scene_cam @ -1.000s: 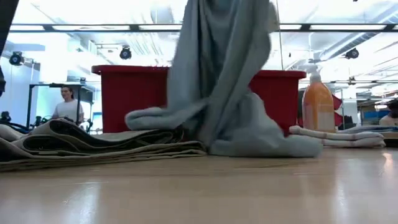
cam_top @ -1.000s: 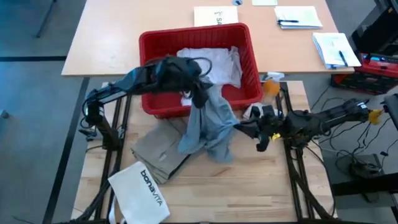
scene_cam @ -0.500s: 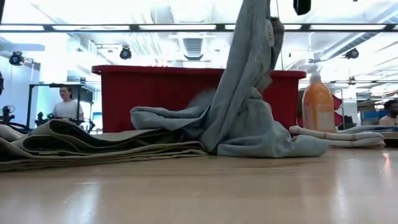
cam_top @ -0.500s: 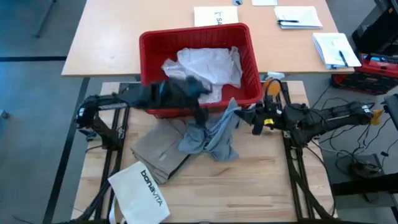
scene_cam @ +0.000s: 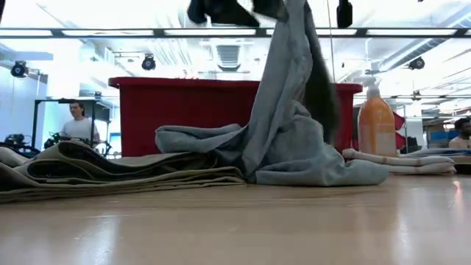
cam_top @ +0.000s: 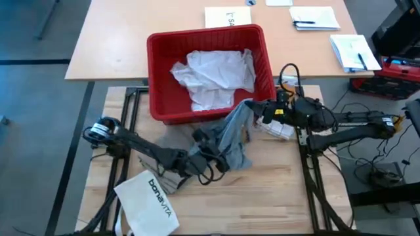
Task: Fold laundry
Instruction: Fold the gray shirt
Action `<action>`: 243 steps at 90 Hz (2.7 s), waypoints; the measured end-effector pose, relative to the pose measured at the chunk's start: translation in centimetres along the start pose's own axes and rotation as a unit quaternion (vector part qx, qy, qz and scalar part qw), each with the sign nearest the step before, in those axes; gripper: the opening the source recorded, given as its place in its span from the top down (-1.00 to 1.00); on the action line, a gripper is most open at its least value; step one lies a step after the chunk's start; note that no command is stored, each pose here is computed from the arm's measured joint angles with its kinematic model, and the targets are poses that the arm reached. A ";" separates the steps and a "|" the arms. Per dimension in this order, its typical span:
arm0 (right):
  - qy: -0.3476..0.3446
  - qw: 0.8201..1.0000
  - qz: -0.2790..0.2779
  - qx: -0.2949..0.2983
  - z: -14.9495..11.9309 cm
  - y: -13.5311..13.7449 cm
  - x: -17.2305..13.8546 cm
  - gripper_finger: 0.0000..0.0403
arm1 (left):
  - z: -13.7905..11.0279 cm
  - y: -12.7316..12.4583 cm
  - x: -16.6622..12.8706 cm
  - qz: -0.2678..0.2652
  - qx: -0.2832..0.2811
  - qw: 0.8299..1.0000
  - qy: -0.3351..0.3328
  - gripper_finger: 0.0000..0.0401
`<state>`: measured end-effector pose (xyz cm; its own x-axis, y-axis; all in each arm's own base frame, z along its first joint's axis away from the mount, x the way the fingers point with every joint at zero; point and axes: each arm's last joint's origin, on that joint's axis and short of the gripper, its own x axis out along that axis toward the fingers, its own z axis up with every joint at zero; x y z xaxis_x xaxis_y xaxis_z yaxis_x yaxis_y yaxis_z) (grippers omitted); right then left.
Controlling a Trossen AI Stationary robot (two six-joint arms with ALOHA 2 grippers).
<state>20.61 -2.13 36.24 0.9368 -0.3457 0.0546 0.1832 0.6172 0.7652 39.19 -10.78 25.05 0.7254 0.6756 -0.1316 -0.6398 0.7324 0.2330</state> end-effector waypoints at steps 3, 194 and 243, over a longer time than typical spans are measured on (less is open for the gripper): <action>0.002 1.000 -0.002 0.003 0.0 -0.1 0.1 1.00 | -0.6 -0.5 0.4 -0.001 0.011 1.000 0.006 -0.41; 0.009 1.000 0.015 0.004 0.2 -0.2 0.6 1.00 | -2.8 -2.2 7.6 0.175 0.183 0.962 0.099 -0.60; 0.026 1.000 -0.011 -0.004 0.4 -0.5 -0.7 1.00 | 1.7 -0.2 5.3 0.118 0.122 0.982 0.084 0.99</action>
<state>19.76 -2.51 36.09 0.9465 -0.3226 0.0050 0.2059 0.6159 0.7604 43.65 -7.51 25.92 0.4989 0.8436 -0.1987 -0.6908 0.5255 0.4967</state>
